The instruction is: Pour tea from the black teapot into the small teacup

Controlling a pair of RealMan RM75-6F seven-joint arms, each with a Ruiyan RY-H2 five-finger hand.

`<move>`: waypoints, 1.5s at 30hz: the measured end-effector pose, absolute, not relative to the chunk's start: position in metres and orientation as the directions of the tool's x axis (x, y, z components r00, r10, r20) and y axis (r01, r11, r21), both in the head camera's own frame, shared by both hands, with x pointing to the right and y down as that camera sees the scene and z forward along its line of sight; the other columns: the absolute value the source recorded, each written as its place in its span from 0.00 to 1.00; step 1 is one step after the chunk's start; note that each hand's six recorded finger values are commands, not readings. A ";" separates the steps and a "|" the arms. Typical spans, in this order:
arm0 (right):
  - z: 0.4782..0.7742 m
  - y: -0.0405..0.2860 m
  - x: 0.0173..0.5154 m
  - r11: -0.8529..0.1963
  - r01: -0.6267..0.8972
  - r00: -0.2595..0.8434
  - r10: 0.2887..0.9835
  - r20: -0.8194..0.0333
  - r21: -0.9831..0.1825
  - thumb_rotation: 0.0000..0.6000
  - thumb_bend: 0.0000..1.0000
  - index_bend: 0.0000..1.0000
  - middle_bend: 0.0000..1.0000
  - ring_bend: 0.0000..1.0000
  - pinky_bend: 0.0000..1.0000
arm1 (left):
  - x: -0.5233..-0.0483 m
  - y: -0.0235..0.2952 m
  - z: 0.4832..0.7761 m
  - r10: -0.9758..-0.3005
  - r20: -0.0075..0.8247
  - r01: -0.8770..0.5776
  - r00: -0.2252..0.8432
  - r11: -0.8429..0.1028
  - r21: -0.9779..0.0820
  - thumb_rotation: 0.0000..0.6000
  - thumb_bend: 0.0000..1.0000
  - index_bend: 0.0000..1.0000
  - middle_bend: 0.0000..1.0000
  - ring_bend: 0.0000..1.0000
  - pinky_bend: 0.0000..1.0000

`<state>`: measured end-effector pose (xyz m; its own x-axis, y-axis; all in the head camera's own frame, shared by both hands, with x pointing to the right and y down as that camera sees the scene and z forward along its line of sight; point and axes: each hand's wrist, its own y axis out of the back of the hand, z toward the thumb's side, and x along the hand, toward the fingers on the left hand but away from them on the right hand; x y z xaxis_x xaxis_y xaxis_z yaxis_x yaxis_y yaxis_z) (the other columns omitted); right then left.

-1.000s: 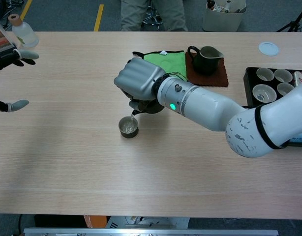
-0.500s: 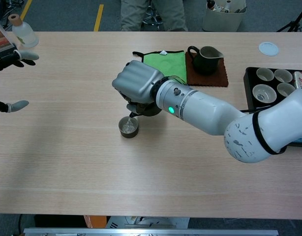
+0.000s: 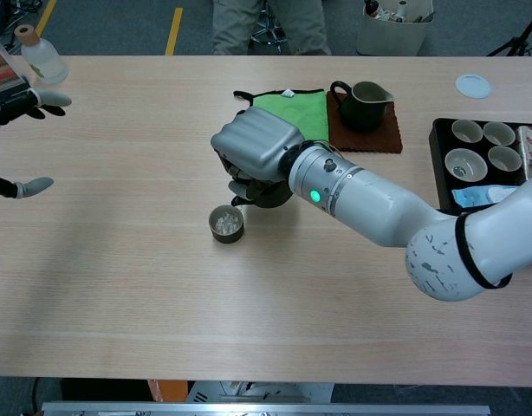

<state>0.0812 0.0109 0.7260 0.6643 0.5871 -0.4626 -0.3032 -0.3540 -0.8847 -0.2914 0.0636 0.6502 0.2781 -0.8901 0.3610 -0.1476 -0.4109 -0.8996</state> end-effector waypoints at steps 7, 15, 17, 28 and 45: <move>0.729 0.011 0.089 -0.410 -0.204 0.655 0.617 -0.436 -0.889 0.96 0.38 1.00 1.00 0.97 0.24 | -0.289 0.064 0.651 -0.887 0.365 -0.141 0.282 -0.415 -0.899 1.00 0.25 0.13 0.20 0.21 0.17; 0.727 0.007 0.104 -0.471 -0.098 0.640 0.644 -0.418 -0.877 0.96 0.37 1.00 1.00 0.97 0.25 | -0.285 0.064 0.652 -0.883 0.370 -0.134 0.290 -0.420 -0.898 1.00 0.25 0.13 0.20 0.21 0.17; 0.724 0.005 0.110 -0.474 -0.082 0.637 0.652 -0.412 -0.877 0.96 0.37 1.00 1.00 0.97 0.25 | -0.284 0.064 0.653 -0.881 0.371 -0.133 0.292 -0.422 -0.897 1.00 0.25 0.13 0.20 0.21 0.17; 0.712 0.001 0.156 -0.494 -0.012 0.611 0.685 -0.398 -0.869 0.96 0.37 1.00 1.00 0.97 0.25 | -0.278 0.064 0.656 -0.873 0.380 -0.127 0.307 -0.433 -0.892 1.00 0.25 0.13 0.20 0.21 0.17; 0.723 0.015 0.228 -0.544 0.059 0.561 0.711 -0.423 -0.837 0.96 0.37 1.00 1.00 0.96 0.25 | -0.272 0.063 0.662 -0.861 0.395 -0.116 0.321 -0.450 -0.886 1.00 0.25 0.13 0.20 0.21 0.17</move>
